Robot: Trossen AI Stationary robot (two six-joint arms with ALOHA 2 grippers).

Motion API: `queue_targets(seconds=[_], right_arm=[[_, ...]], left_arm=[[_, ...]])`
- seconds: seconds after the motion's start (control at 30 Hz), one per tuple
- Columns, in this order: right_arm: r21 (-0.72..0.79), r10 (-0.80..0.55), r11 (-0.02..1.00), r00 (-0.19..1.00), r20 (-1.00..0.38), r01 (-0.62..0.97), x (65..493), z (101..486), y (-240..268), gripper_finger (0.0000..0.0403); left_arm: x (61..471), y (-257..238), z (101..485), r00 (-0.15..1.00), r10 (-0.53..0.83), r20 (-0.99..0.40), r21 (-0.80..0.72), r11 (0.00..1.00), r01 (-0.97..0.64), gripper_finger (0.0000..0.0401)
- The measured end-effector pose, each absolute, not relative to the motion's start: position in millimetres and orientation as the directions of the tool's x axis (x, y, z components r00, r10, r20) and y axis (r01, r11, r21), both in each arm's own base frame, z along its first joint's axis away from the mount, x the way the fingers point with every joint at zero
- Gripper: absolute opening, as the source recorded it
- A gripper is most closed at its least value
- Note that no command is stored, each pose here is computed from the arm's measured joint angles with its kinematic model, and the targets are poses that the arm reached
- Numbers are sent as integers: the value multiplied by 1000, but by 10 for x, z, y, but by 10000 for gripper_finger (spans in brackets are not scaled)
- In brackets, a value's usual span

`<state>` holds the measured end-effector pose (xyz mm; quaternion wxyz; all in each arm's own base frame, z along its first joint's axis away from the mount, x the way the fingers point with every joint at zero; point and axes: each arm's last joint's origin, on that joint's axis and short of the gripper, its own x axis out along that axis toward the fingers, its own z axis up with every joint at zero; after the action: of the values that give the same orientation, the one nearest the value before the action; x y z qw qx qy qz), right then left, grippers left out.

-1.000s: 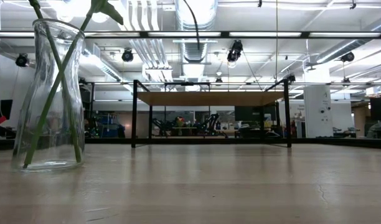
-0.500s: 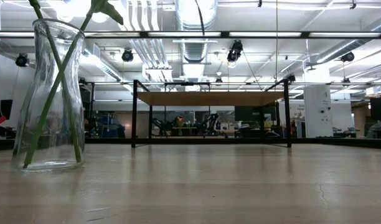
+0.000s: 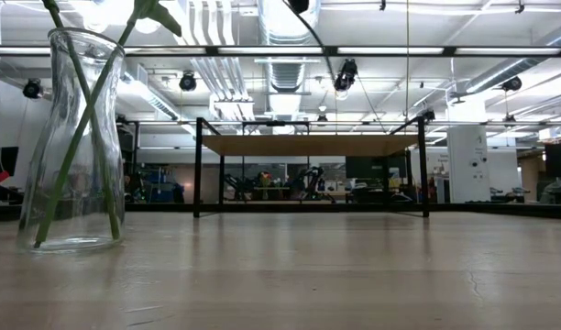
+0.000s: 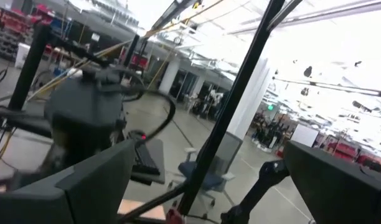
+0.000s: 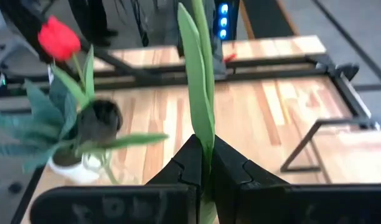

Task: Pick and place flowers into a vace then onto a shelf
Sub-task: Adjust the yellow flower in the top transparent vase

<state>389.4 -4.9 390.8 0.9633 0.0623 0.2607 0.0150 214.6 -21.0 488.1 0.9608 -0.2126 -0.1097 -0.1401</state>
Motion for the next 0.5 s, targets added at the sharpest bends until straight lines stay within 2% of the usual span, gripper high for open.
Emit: queue_targets(seconds=[0.23,0.37,0.5], right_arm=[[132,78,991,842,-534,-8,3865,3885,8,9],[160,85,987,866,-493,-6,3797,3999,9,9],[178,173,978,894,-413,-107,3723,4137,42,9]], left_arm=[[2130,-208,4895,934,-222,280,-348,883,315,395],[2063,-203,4928,929,-222,297,-327,890,317,395],[1945,-194,4980,921,-221,322,-262,913,311,395]])
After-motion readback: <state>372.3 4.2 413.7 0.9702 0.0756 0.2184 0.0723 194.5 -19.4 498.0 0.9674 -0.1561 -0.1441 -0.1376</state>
